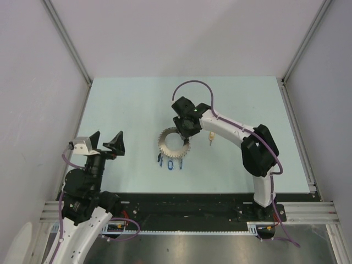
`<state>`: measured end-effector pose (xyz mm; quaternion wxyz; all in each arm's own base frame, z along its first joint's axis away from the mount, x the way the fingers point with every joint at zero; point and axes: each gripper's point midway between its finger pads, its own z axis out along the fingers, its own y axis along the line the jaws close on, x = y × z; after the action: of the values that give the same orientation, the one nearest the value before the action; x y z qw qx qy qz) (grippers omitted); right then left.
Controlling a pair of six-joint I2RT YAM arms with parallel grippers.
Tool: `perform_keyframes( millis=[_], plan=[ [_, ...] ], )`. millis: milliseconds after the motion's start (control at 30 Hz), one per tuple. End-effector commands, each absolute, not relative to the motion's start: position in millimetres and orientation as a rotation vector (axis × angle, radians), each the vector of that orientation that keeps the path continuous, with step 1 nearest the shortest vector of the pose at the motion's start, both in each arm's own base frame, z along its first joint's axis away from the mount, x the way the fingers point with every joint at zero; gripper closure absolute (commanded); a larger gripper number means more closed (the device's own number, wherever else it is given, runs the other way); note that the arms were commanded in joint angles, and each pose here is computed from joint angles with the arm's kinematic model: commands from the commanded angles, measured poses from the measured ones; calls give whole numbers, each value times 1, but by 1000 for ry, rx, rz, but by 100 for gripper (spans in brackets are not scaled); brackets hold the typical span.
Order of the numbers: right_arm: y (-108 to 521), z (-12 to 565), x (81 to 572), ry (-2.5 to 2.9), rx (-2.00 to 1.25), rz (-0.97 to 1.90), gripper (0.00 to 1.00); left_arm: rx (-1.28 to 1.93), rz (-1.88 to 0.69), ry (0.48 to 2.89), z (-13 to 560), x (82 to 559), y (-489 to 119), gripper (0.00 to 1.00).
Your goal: Put the keys on the keyring
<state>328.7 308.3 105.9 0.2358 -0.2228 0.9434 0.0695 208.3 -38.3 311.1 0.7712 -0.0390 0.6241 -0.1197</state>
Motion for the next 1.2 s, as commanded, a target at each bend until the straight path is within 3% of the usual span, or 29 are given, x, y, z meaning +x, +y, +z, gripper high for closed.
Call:
perform_keyframes(
  millis=[0, 333, 567, 800, 900, 1167],
  plan=[
    [315, 94, 351, 2550, -539, 193, 91, -61, -247, 1357, 313, 211, -40, 0],
    [316, 63, 386, 2542, -441, 190, 89, -56, -238, 1377, 309, 215, -41, 0],
    [314, 48, 405, 2541, -427, 164, 83, -51, -236, 1385, 307, 216, -42, 0],
    [313, 72, 416, 2500, -423, 155, 50, -49, -237, 1386, 307, 216, -43, 0],
    [309, 94, 412, 2477, -401, 175, 43, -49, -237, 1391, 306, 217, -43, 0],
    [295, 120, 377, 2465, -321, 316, 42, -45, -245, 1389, 307, 217, -45, 0]
  ],
)
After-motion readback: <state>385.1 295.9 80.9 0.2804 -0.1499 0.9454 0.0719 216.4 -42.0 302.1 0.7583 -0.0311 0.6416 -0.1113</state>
